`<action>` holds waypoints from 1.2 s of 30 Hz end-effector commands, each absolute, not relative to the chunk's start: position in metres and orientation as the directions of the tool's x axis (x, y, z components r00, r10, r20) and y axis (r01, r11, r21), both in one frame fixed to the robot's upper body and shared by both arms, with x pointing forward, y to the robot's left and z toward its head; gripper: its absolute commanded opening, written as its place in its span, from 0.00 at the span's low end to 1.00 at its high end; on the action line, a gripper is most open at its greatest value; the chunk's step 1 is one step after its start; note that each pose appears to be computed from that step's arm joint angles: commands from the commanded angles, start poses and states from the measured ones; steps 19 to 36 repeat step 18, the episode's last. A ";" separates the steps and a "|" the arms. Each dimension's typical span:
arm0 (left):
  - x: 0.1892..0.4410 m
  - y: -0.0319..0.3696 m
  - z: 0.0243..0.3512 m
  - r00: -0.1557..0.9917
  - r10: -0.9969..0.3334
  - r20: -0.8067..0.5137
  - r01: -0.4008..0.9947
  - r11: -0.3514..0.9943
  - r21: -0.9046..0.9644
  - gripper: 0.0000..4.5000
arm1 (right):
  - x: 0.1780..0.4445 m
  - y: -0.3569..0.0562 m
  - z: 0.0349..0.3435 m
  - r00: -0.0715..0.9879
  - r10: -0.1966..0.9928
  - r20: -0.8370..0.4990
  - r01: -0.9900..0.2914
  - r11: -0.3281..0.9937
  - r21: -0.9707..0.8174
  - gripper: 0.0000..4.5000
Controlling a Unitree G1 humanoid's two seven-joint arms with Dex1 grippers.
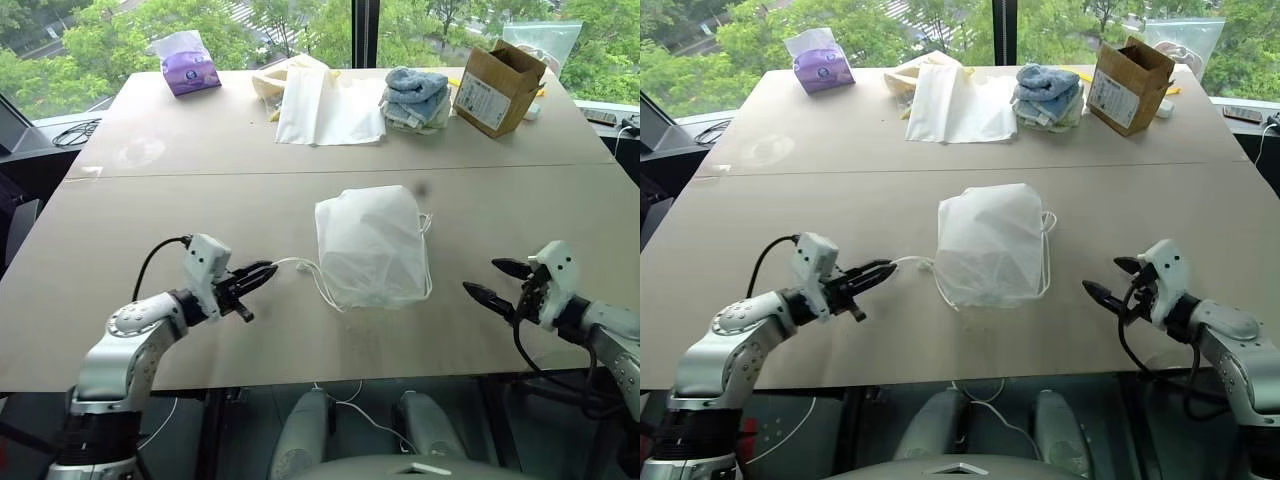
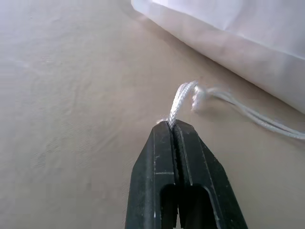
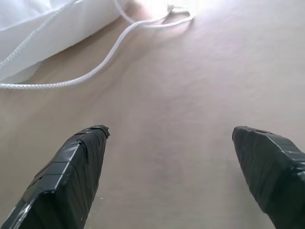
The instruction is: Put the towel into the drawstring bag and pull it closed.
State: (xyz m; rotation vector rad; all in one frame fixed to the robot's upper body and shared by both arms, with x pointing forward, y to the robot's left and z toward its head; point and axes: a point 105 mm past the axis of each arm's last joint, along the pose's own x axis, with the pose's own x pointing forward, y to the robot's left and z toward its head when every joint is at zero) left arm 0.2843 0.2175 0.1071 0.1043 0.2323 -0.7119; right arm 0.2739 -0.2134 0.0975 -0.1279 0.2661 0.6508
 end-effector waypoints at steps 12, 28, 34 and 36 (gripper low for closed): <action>0.271 0.250 0.103 0.707 -0.623 -0.334 0.695 0.699 0.166 0.51 | 0.249 -0.215 0.102 0.669 0.708 -0.227 -0.740 0.662 -0.116 1.00; 0.264 0.248 0.093 0.699 -0.628 -0.341 0.706 0.680 0.196 0.51 | 0.240 -0.220 0.093 0.666 0.710 -0.227 -0.743 0.657 -0.125 1.00; 0.264 0.248 0.093 0.699 -0.628 -0.341 0.706 0.680 0.196 0.51 | 0.240 -0.220 0.093 0.666 0.710 -0.227 -0.743 0.657 -0.125 1.00; 0.264 0.248 0.093 0.699 -0.628 -0.341 0.706 0.680 0.196 0.51 | 0.240 -0.220 0.093 0.666 0.710 -0.227 -0.743 0.657 -0.125 1.00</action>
